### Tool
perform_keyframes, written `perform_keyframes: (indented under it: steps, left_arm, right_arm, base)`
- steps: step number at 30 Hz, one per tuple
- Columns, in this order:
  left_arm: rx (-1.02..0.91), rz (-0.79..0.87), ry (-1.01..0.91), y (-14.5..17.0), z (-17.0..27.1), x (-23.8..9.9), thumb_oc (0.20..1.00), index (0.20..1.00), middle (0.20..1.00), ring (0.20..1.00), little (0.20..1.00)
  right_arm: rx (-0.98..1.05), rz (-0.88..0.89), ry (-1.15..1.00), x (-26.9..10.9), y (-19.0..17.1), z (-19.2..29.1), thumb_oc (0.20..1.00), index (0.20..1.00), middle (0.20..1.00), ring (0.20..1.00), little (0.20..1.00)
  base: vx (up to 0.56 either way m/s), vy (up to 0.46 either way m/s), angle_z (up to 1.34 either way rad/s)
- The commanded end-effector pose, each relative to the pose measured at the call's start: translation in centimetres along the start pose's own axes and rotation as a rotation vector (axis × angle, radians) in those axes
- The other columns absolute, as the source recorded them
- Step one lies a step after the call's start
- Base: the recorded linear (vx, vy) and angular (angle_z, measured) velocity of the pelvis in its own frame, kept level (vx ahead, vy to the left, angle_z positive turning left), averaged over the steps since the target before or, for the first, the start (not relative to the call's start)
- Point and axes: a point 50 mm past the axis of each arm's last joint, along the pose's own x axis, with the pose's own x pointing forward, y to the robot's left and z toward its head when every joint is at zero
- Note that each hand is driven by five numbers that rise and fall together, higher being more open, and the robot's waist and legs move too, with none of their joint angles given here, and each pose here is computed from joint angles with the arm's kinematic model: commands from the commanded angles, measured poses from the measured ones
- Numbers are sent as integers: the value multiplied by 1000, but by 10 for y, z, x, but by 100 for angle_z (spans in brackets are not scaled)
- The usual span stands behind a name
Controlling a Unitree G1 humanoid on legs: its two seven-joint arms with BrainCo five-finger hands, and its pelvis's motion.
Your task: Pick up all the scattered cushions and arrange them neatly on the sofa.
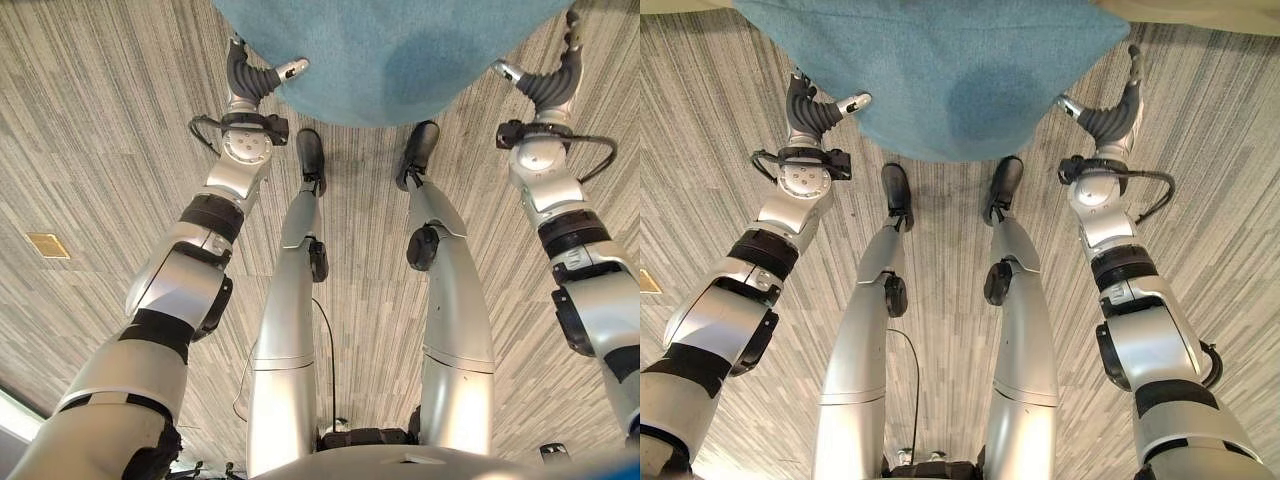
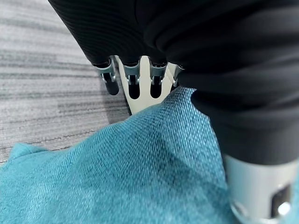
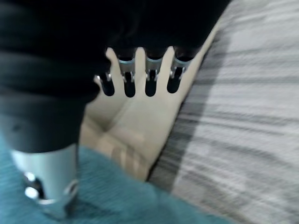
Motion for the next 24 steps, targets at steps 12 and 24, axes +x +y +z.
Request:
perform_keyframes:
  steps: [12, 24]
  left_arm:
    - [-336, -85, -88, -57, 38, -20, 200, 200, 200, 200, 200]
    - [-415, -121, -84, -43, -5, -79, 200, 200, 200, 200, 200]
  right_arm:
    - [280, 334, -230, -48, 91, 81, 200, 200, 200, 200, 200]
    - [343, 311, -183, -90, 54, 26, 200, 200, 200, 200, 200]
  base:
    - [-2, -22, 0]
    - [-17, -77, 4]
